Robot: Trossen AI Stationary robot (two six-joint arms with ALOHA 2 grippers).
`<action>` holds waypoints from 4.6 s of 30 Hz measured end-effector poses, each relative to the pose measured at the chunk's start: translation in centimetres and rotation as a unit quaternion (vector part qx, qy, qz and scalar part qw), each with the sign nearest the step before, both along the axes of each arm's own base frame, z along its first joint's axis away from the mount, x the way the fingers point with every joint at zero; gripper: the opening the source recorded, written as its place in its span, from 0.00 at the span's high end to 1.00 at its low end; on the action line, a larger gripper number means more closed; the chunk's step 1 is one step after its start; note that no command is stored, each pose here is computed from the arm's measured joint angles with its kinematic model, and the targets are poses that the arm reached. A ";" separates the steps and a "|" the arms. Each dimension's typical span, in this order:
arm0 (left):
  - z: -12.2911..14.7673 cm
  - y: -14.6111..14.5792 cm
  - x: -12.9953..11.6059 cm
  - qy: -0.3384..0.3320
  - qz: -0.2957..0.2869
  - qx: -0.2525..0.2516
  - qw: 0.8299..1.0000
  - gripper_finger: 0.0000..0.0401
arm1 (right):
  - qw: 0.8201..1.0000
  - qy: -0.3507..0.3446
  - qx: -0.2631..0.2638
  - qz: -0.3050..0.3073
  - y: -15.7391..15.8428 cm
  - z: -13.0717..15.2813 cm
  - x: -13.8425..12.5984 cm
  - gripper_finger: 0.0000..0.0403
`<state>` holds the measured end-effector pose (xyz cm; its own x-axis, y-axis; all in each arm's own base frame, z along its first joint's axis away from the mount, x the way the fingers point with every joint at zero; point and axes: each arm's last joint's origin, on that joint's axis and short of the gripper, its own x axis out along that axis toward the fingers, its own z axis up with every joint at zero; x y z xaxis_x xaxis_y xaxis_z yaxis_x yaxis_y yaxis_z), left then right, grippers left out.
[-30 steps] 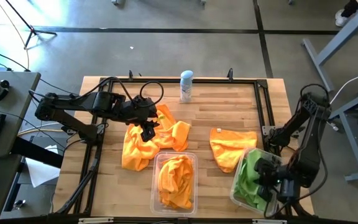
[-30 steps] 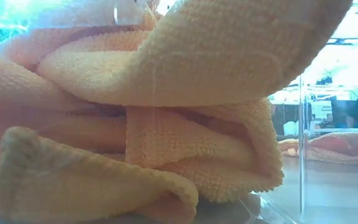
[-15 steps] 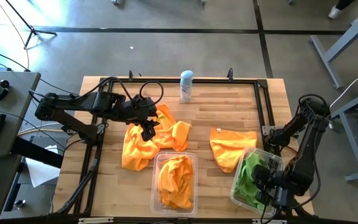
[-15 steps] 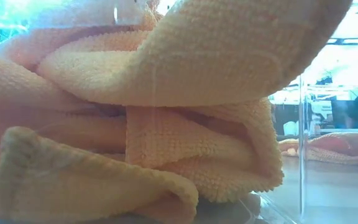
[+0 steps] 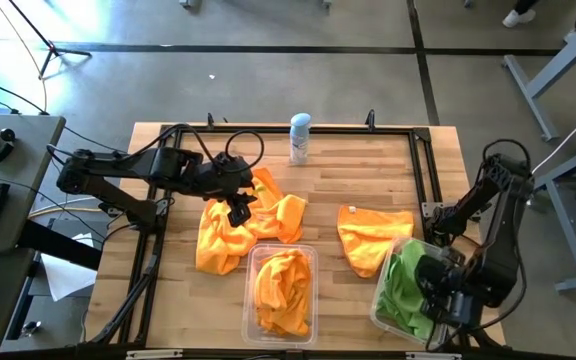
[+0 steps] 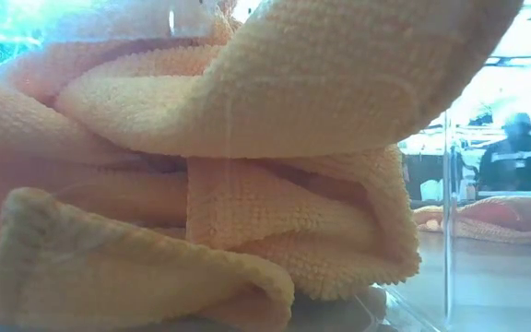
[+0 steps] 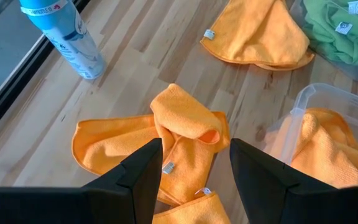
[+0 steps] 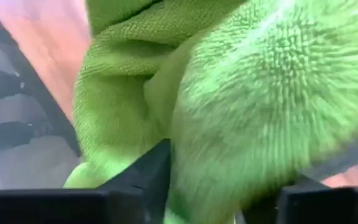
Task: Sort microfiber towel by color & place in baskets
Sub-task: Put the green towel into the right transparent bin, then put the yellow towel into the left transparent bin
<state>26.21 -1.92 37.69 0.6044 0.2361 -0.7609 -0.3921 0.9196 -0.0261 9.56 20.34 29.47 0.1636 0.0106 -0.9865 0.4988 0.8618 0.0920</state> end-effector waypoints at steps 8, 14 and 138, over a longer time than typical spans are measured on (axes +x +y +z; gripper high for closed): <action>-0.4 -0.1 0.4 0.009 -0.002 0.003 1.000 0.57 | 1.000 -0.015 0.026 -0.004 -0.2 3.9 -0.1 0.45; -0.5 0.0 0.3 0.027 -0.026 0.022 0.999 0.57 | 0.996 -0.085 0.004 -0.034 -0.6 5.2 0.2 0.48; -3.2 -17.4 11.1 0.107 -0.123 -0.051 0.985 1.00 | 0.901 -0.429 -0.009 0.066 -17.4 -2.1 4.6 1.00</action>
